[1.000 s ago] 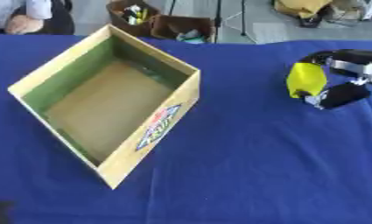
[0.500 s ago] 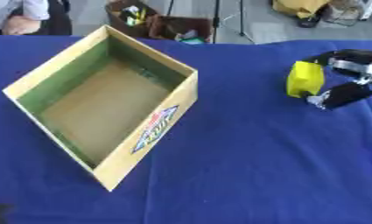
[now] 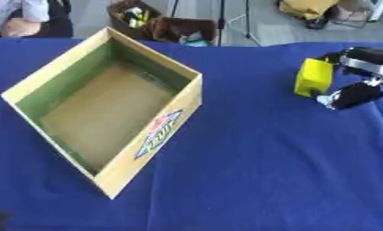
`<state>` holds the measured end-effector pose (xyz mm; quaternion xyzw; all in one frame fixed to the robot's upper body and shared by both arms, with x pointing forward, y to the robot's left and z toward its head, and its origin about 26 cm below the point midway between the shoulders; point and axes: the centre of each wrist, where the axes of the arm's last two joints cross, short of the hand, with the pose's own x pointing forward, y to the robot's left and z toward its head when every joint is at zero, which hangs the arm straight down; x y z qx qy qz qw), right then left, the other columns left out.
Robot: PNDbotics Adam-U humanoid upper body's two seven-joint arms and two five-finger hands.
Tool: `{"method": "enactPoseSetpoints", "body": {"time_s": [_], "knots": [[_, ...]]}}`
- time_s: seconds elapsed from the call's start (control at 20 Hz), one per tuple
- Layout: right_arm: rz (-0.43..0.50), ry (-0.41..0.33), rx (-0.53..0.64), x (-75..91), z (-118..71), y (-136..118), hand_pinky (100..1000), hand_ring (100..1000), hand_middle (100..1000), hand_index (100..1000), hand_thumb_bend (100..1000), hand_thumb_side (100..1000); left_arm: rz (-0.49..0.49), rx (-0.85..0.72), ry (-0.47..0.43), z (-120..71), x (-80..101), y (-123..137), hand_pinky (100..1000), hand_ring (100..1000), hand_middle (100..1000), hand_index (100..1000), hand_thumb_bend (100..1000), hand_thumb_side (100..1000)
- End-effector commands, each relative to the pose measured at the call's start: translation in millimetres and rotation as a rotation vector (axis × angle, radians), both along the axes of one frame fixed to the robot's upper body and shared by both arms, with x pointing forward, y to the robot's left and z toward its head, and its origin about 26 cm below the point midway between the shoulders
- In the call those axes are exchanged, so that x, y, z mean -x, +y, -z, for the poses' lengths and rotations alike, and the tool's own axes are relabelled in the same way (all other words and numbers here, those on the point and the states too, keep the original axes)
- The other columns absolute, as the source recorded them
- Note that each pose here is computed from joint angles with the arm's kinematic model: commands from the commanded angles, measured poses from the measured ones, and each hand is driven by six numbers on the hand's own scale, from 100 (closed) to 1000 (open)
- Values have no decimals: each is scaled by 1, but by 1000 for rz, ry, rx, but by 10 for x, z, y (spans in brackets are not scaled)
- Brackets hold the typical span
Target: Pick up objects on the table and place them in the box.
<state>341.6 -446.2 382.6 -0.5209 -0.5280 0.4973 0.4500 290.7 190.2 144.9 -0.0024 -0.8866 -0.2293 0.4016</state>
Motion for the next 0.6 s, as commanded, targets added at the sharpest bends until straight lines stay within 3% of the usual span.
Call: {"method": "enactPoseSetpoints", "body": {"time_s": [0.05, 0.1, 0.15, 0.2, 0.6], "knots": [[5, -42, 5, 68, -131, -26, 780, 813, 502, 642, 104, 472, 3, -14, 7, 14, 3, -12, 358, 430, 437, 733, 100, 1000], [4, -45, 3, 66, -129, -24, 780, 813, 502, 642, 104, 472, 3, -15, 7, 15, 3, -12, 358, 430, 437, 733, 100, 1000], [2, -49, 1, 63, -127, -20, 767, 789, 443, 551, 100, 457, 3, -16, 9, 17, 2, -12, 359, 430, 438, 734, 100, 1000], [0, -52, 0, 60, -125, -16, 762, 779, 415, 516, 100, 454, 2, -17, 10, 20, 2, -12, 359, 431, 438, 734, 100, 1000], [-15, -69, -35, 39, -104, 9, 733, 750, 369, 441, 100, 361, 4, -22, 17, 29, -7, -16, 361, 432, 439, 735, 100, 1000]]}}
